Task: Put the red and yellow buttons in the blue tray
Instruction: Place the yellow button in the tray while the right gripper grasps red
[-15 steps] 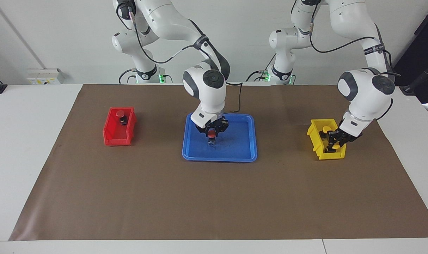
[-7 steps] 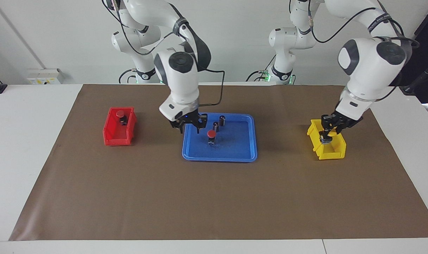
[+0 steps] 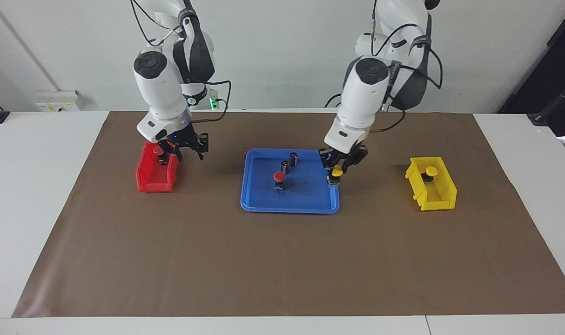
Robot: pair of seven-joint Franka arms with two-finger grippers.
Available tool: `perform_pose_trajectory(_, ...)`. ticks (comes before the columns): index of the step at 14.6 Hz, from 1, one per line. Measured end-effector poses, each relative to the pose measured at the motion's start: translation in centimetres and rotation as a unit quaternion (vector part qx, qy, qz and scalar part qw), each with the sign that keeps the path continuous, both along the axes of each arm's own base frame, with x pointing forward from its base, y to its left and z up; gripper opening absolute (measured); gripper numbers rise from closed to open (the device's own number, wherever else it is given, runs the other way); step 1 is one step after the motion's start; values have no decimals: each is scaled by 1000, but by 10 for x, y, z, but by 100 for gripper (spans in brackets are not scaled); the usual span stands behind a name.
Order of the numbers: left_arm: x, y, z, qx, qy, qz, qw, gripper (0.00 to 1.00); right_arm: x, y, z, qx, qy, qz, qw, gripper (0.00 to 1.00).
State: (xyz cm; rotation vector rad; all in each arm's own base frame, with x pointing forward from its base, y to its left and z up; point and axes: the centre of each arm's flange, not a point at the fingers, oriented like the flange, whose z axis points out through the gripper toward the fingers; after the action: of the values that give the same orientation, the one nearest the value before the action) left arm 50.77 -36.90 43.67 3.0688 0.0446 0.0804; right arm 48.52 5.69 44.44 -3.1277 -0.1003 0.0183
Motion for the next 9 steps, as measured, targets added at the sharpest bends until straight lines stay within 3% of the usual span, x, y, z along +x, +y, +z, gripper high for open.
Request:
perform_pose_trajectory(5,5,-23,-74,-1,7,-3,1000,42,-45,-86,-26,2,-23,9,1000,66)
perform_pose_trajectory(9,3,-26,-77,0,8,-5,1000,42,-57,-96,-46,2,-16,22,1000,67)
